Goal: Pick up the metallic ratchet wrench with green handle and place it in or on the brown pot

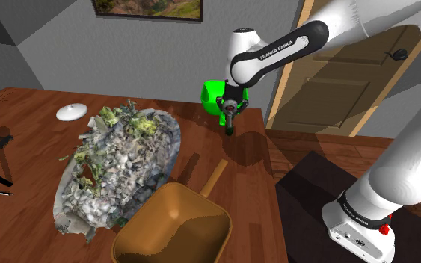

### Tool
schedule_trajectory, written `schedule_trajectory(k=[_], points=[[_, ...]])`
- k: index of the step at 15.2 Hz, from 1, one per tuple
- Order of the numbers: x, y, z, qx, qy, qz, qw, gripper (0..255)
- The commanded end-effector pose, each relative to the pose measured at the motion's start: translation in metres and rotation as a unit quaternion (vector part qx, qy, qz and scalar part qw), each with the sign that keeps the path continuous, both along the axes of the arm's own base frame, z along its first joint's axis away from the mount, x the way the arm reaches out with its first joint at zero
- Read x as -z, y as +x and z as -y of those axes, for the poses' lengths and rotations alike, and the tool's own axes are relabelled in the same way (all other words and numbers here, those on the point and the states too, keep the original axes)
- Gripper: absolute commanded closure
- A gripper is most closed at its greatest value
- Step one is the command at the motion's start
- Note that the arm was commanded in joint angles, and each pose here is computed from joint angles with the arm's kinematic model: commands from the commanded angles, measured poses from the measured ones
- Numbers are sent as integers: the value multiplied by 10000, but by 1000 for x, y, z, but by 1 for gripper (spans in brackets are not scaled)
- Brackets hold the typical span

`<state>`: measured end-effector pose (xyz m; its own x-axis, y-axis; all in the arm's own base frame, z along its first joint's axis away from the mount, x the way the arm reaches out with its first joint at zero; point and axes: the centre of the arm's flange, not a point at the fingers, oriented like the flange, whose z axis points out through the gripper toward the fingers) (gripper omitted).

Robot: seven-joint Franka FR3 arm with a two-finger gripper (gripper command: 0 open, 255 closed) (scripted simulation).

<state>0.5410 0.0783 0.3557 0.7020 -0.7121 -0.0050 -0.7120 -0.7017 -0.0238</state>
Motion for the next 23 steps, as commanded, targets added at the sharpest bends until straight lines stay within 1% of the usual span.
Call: schedule_trajectory(k=[1,5,6,23], points=[[-14,0,-2,-13,6,31,10000,255],[-35,0,-2,-13,6,31,10000,255],[-37,0,-2,-13,6,31,10000,255],[-37,-114,-196,-13,6,31,10000,255]])
